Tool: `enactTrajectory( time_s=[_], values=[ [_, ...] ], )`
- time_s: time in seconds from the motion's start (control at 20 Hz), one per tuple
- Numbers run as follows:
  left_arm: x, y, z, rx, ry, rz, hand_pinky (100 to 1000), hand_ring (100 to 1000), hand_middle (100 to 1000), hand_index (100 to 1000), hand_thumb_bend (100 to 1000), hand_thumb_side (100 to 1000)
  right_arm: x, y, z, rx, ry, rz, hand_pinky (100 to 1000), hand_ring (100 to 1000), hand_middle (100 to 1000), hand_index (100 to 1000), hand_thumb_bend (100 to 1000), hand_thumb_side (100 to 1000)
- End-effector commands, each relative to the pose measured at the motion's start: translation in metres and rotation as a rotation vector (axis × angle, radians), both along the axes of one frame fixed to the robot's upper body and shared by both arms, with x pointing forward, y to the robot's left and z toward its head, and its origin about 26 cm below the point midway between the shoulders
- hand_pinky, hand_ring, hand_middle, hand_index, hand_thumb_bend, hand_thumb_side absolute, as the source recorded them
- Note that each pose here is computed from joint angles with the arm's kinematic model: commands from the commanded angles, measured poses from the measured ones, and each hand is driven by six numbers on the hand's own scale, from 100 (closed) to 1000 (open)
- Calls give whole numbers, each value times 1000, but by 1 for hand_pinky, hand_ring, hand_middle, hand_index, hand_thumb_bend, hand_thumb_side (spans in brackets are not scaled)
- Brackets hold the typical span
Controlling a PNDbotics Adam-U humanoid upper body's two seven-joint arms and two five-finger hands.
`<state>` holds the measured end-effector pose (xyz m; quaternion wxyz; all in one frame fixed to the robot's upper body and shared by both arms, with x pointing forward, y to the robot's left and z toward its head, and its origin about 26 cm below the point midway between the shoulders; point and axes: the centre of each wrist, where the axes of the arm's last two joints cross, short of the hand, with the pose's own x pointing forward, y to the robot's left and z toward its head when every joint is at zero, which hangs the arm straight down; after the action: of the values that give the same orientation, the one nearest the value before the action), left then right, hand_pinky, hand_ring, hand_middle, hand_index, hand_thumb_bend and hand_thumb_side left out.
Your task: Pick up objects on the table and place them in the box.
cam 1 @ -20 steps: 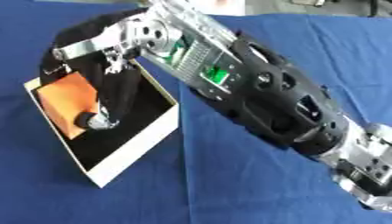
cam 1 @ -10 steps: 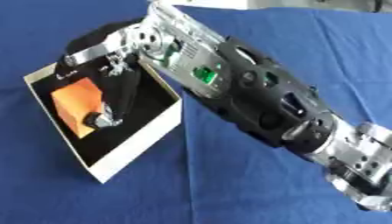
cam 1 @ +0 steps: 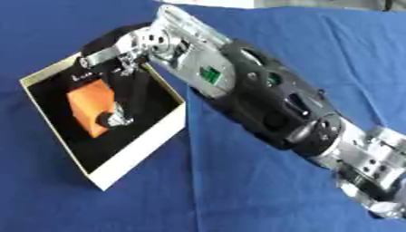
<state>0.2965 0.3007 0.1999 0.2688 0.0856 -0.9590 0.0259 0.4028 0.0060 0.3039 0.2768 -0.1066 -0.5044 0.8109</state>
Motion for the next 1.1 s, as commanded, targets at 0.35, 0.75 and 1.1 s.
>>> enactTrajectory(
  time_s=[0.35,0.75,1.1],
  values=[
    [-1,-3,9,9,-30,-19,467,470,512,673,100,681,19,-4,-4,-49,-67,7,818,885,789,865,100,389],
    [-1,-3,8,11,-20,-18,468,469,511,673,100,684,19,-5,6,-76,-227,46,867,933,876,943,351,527],
    [-2,-3,7,11,-16,-19,468,469,510,674,100,683,17,-4,10,-99,-306,68,874,934,875,962,406,541]
  ],
)
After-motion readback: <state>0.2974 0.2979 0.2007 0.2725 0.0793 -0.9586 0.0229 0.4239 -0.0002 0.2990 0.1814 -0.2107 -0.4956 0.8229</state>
